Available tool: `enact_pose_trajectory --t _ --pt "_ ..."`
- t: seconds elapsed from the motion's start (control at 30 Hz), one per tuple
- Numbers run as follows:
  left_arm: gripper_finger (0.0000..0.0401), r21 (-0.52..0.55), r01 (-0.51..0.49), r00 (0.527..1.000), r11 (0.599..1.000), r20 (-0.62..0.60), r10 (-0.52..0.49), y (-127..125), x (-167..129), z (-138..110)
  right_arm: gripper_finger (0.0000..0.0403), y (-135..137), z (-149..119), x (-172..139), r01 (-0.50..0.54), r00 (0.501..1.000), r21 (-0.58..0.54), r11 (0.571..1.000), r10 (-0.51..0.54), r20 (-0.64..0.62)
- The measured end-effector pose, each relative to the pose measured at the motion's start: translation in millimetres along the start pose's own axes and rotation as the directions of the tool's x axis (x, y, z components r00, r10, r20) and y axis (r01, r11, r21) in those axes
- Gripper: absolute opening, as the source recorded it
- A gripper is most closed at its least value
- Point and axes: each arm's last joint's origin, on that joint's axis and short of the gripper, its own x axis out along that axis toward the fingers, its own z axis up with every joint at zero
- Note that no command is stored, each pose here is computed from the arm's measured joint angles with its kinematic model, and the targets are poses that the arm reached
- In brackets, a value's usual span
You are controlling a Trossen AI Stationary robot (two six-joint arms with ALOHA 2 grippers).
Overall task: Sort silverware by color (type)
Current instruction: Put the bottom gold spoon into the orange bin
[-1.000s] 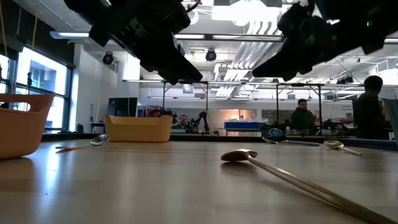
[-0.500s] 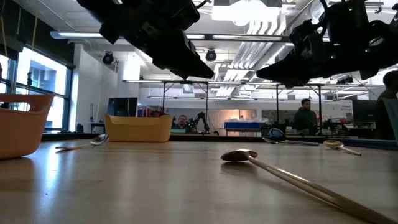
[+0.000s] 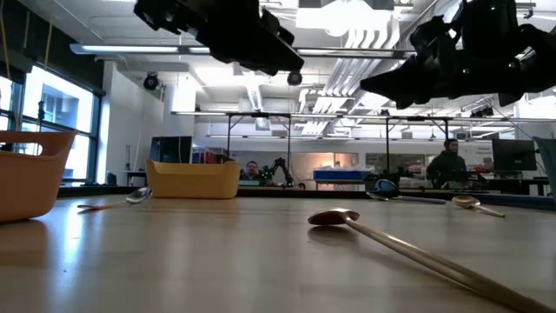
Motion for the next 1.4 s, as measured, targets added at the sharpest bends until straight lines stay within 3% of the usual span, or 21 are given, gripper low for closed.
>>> enact_pose_trajectory --t 0.27,0.57,0.93,1.07,1.4 --pt "0.0075 0.033 0.027 0.993 0.999 -0.114 -0.023 -25 13 12 0.0000 0 5 -3 -0.015 1.000 -0.021 1.000 0.015 0.022" --pt "0.0131 0.152 0.170 0.959 0.974 -0.254 -0.128 -22 69 17 0.0000 -2 2 -3 -0.009 1.000 -0.022 1.000 0.009 -0.005" --pt "0.0117 0.279 0.286 0.905 0.917 -0.394 -0.162 -21 120 1 0.0000 -1 1 -4 -0.010 1.000 0.003 1.000 0.010 -0.024" --pt "0.0110 0.361 0.284 0.901 0.888 -0.418 -0.118 -24 125 -3 0.0000 -1 2 -4 -0.010 1.000 0.007 1.000 0.010 -0.023" --pt "0.0080 0.405 0.287 0.902 0.868 -0.419 -0.103 -22 128 -5 0.0000 -1 2 -4 -0.009 1.000 0.012 1.000 0.010 -0.023"
